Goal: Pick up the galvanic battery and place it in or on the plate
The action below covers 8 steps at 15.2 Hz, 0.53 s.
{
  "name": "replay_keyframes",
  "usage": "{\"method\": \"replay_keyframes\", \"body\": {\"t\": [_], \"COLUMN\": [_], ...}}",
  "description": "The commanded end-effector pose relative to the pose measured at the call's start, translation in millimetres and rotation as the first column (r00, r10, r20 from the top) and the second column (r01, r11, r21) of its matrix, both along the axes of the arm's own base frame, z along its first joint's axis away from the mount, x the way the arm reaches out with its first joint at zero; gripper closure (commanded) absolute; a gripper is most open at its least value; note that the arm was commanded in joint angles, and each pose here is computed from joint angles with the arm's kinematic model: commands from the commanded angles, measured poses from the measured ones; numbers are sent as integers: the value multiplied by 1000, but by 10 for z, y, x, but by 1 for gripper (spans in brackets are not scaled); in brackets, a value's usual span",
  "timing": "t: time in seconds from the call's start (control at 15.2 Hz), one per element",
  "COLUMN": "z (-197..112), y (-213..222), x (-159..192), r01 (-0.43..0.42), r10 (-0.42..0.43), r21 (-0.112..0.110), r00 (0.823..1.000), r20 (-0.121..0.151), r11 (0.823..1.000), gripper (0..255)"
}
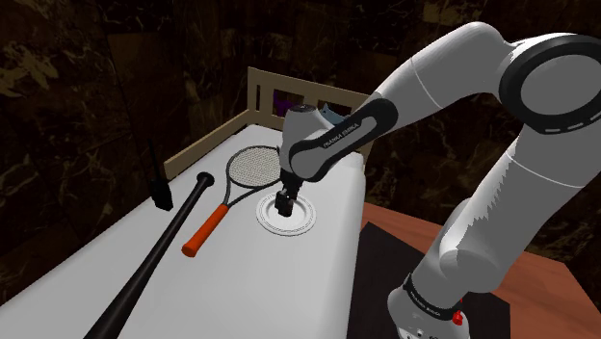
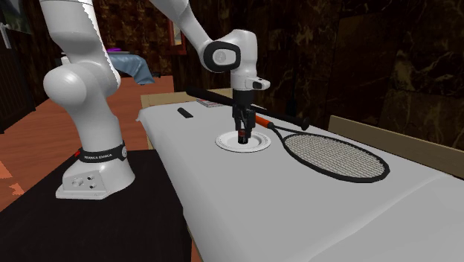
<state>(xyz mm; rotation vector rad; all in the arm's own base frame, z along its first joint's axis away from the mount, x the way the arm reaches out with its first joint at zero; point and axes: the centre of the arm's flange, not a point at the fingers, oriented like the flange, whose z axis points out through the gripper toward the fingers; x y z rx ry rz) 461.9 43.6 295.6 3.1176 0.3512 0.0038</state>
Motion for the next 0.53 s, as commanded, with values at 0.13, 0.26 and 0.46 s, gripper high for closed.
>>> {"method": "replay_keyframes", "body": {"t": [0.13,0.26,0.46], "z": [0,264,500], "y": [0,1,2], "x": [0,-1,-1], "r01": [0,0,0], "r10": [0,0,0], "r21": [0,0,0], "r00": [1000,1000,1000], "r20": [0,0,0], "r11": [1000,1000,1000], "gripper": [0,0,0]}}
